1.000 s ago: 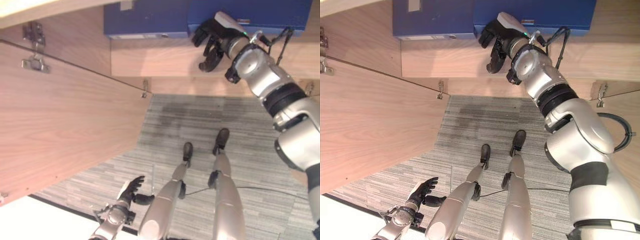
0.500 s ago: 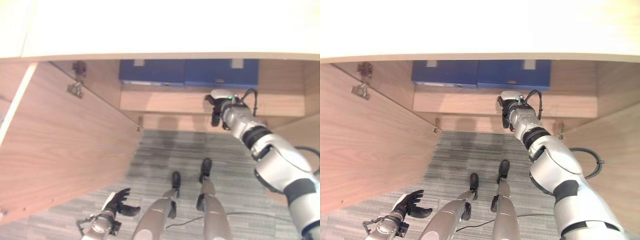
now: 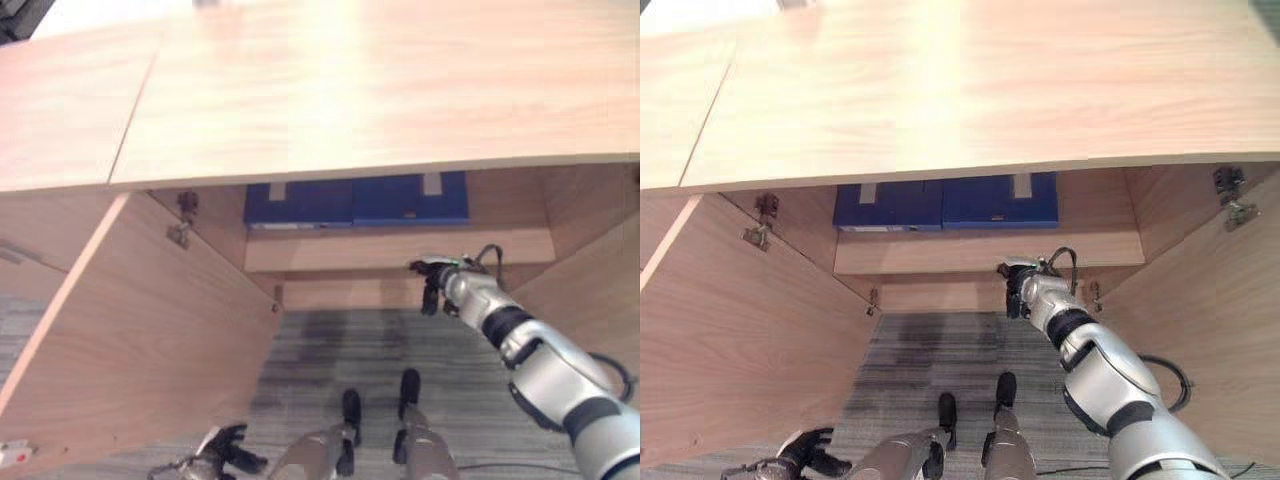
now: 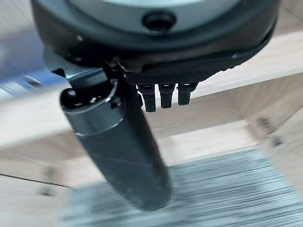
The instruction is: Put the empty folder in the office cabinet
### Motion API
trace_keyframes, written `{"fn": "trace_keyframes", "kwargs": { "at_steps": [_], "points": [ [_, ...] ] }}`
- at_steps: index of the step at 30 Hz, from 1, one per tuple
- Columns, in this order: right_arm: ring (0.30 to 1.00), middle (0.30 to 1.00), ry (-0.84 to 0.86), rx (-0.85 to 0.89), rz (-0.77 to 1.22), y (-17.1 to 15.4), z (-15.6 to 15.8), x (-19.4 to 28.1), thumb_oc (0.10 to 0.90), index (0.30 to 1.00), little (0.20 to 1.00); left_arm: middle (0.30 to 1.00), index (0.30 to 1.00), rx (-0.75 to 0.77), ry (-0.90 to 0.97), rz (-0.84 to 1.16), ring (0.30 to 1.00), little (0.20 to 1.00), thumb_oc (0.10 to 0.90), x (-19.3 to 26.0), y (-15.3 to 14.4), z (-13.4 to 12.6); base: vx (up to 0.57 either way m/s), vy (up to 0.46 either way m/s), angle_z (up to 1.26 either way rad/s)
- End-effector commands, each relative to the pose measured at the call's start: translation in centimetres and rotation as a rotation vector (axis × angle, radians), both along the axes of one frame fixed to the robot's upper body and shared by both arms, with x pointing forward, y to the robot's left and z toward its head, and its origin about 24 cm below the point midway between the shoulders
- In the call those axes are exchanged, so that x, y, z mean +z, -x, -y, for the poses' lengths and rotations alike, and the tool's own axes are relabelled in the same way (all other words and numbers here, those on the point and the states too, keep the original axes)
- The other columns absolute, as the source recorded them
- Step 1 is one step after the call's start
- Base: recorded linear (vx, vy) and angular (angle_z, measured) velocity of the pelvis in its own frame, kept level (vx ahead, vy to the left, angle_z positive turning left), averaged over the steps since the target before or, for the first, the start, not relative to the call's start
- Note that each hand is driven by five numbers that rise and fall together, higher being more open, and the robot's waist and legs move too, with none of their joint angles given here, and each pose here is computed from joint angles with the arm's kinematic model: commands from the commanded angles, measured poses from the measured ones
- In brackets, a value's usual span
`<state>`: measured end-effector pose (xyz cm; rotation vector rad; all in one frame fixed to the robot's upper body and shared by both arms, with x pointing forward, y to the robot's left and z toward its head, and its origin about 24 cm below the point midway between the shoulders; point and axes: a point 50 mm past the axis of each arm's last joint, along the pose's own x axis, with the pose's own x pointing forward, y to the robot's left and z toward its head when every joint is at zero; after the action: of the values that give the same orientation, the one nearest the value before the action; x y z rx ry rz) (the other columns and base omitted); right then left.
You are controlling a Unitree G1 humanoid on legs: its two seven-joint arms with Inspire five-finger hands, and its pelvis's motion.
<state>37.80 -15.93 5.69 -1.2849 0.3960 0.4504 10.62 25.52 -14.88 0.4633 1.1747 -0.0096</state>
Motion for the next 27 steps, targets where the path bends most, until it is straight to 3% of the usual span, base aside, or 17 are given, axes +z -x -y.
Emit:
{"fn": "trace_keyframes", "kwargs": {
  "at_steps": [1,2,5,9,13,15,16,19,22,23,27],
  "points": [
    [0.900,0.900,-0.116,0.064,0.085,-1.3,-1.8,3.6,0.800,0.900,0.900,0.900,0.900,-0.039,-0.098,-0.118,0.900,0.900,0.800,-0.4,2.6,-1.6,-0.01,0.061,-0.80],
    [0.900,0.900,-0.116,0.064,0.085,-1.3,-1.8,3.6,0.800,0.900,0.900,0.900,0.900,-0.039,-0.099,-0.118,0.900,0.900,0.800,-0.4,2.6,-1.6,0.00,0.100,-0.75],
    [0.900,0.900,-0.435,0.140,0.016,1.7,-3.8,1.9,0.800,0.900,0.900,0.900,0.900,-0.005,-0.083,-0.176,0.900,0.900,0.800,-0.9,3.2,-0.8,0.00,0.111,-0.57],
    [0.900,0.900,-0.693,0.092,-0.038,4.5,-2.7,0.0,0.800,0.900,0.900,0.900,0.900,0.006,-0.059,-0.149,0.900,0.900,0.800,-0.9,1.6,-0.1,-0.01,0.087,-0.82],
    [0.900,0.900,-0.691,-0.045,-0.069,6.7,0.0,-3.2,0.800,0.900,0.900,0.900,0.900,0.005,-0.040,-0.084,0.900,0.900,0.800,-0.6,-0.3,0.6,-0.06,0.023,-1.10],
    [0.900,0.900,-0.767,-0.239,-0.064,9.2,3.3,-5.5,0.800,0.900,0.900,0.900,0.900,-0.026,-0.039,-0.026,0.900,0.900,0.800,-0.1,-2.5,1.5,-0.03,-0.024,-0.43],
    [0.900,0.900,-0.767,-0.239,-0.064,9.2,3.3,-5.5,0.800,0.900,0.900,0.900,0.900,-0.026,-0.039,-0.027,0.900,0.900,0.800,-0.1,-2.5,1.5,0.00,-0.038,-0.26],
    [0.900,0.900,-0.852,-0.453,-0.026,12.4,6.2,-7.7,0.800,0.900,0.900,0.900,0.900,-0.074,-0.076,0.008,0.900,0.900,0.800,0.4,-4.1,1.6,0.02,-0.084,-0.10],
    [0.900,0.900,-0.884,-0.554,-0.015,13.9,7.3,-8.7,0.800,0.900,0.900,0.900,0.900,-0.056,-0.082,-0.001,0.900,0.900,0.800,0.2,-3.6,1.5,0.06,-0.116,-0.18],
    [0.900,0.900,-0.905,-0.662,-0.004,15.4,8.1,-10.0,0.800,0.900,0.900,0.900,0.900,0.003,-0.084,-0.027,0.900,0.900,0.800,-0.1,-2.4,1.0,0.09,-0.167,-0.67],
    [0.900,0.900,-0.903,-0.740,-0.028,17.3,8.6,-11.3,0.800,0.900,0.900,0.900,0.900,0.080,-0.093,-0.095,0.900,0.900,0.800,-0.6,-0.1,0.3,0.08,-0.156,-0.61]
  ]
}}
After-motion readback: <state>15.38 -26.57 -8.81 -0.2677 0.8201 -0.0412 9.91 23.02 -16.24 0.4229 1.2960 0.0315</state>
